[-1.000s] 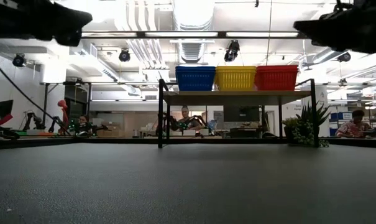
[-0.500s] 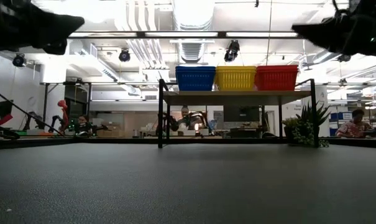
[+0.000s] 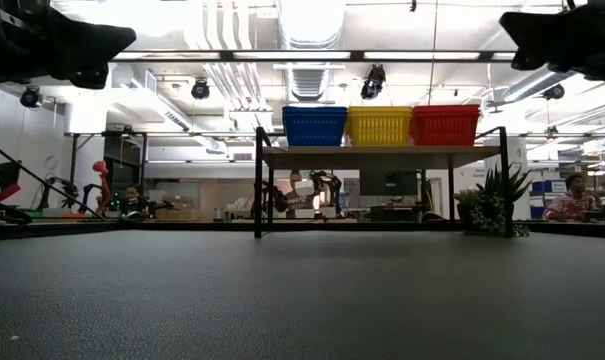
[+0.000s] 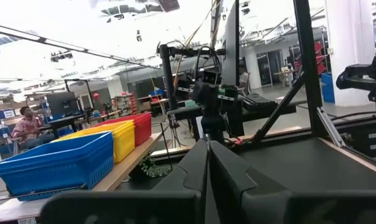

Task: Stack baskets on shelf by color
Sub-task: Return to Home Position

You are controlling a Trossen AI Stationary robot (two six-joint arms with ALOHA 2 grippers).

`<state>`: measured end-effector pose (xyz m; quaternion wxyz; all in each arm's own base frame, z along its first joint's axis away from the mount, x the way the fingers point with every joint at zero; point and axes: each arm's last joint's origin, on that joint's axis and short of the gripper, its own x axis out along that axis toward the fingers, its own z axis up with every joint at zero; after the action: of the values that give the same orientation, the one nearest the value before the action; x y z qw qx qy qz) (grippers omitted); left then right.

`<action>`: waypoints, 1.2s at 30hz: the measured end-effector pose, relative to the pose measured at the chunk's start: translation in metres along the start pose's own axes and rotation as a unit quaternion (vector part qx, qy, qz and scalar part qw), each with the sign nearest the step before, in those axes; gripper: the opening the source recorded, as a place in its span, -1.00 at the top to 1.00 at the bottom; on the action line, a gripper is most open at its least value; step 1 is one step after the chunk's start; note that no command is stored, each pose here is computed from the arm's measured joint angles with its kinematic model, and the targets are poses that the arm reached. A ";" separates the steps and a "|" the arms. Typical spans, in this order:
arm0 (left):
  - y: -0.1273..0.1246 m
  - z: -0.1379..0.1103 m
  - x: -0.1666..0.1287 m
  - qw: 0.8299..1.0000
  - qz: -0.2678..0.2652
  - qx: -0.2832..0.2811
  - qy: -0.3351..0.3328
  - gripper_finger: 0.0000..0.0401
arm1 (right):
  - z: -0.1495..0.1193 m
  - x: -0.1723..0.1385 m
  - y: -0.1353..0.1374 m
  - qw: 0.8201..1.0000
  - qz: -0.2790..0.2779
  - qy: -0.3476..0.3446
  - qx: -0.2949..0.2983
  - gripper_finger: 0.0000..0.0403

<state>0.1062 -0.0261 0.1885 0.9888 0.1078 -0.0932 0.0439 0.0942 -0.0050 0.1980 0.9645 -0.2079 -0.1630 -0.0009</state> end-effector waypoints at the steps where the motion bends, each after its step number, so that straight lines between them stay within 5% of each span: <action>1: 0.000 0.000 0.000 1.000 -0.001 0.001 0.001 1.00 | -0.001 0.000 0.001 1.000 0.017 -0.001 0.006 0.96; 7: -0.001 -0.002 0.001 1.000 -0.003 0.004 0.009 1.00 | 0.002 -0.003 0.004 0.996 0.061 -0.020 0.063 0.96; 36: -0.007 -0.013 0.007 0.998 -0.018 0.026 0.058 1.00 | -0.005 0.001 0.006 0.995 0.066 0.015 0.075 0.96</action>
<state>0.1158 -0.0297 0.1755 0.9901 0.1323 -0.0324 0.0347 0.0974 -0.0021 0.1915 0.9776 -0.1452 -0.1340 0.0720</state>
